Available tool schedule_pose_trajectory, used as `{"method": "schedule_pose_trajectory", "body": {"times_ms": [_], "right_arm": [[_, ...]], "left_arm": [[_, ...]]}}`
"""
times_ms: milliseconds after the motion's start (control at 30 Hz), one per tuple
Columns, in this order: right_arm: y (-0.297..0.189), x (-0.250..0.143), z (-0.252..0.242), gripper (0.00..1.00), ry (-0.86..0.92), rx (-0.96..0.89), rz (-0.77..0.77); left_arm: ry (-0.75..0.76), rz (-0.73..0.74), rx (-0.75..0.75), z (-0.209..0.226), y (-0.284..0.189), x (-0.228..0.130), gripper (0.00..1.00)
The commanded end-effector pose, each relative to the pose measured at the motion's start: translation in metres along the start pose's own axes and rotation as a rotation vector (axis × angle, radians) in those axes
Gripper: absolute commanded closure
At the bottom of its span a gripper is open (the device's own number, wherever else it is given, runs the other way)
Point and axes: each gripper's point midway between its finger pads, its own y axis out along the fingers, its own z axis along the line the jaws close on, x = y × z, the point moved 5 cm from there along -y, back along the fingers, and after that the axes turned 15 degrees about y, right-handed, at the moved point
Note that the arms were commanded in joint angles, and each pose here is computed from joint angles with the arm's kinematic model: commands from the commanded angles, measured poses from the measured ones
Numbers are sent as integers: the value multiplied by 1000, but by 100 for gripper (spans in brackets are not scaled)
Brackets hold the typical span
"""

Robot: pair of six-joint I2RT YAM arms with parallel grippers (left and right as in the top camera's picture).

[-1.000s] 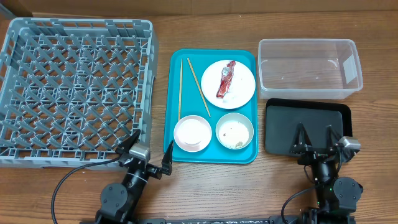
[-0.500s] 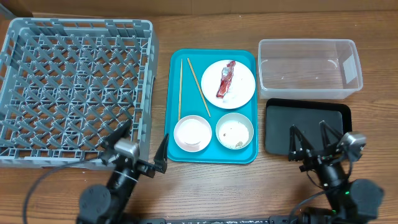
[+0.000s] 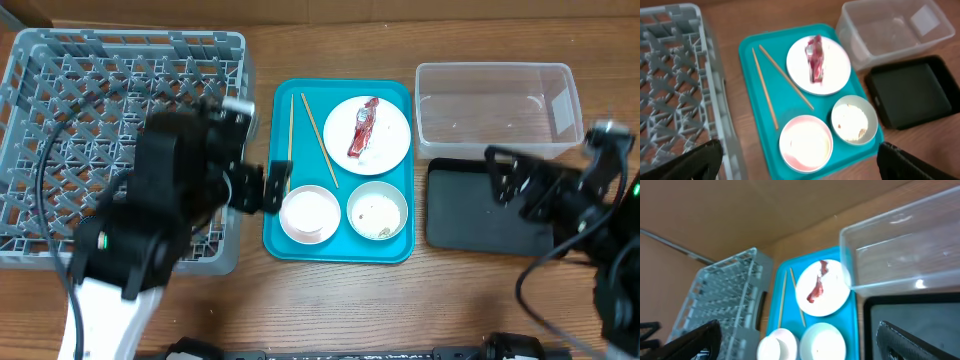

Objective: Sort waste into correct bins and load items into the dishwasher
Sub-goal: 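Grasp the white paper cup on the tray with the right gripper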

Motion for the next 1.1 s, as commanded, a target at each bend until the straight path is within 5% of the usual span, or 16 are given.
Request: {"method": "schedule_pose_trajectory", "body": {"times_ms": [0, 100, 300, 633, 967, 1067], "right_arm": [[8, 2, 16, 0, 28, 96, 87], [27, -6, 19, 0, 34, 137, 199], [75, -63, 18, 3, -16, -22, 454], [173, -187, 28, 32, -168, -286, 692], [233, -239, -4, 56, -126, -445, 762], [241, -250, -12, 76, -135, -473, 784]], "left_arm": [[-63, 21, -16, 5, 5, 18, 0], [-114, 73, -187, -13, 20, 17, 0], [-137, 154, -109, -2, 31, 6, 0], [-359, 117, 227, 39, -16, 2, 0], [-433, 140, 293, 56, -39, -16, 0], [-428, 154, 291, 56, -39, -17, 0]]}}
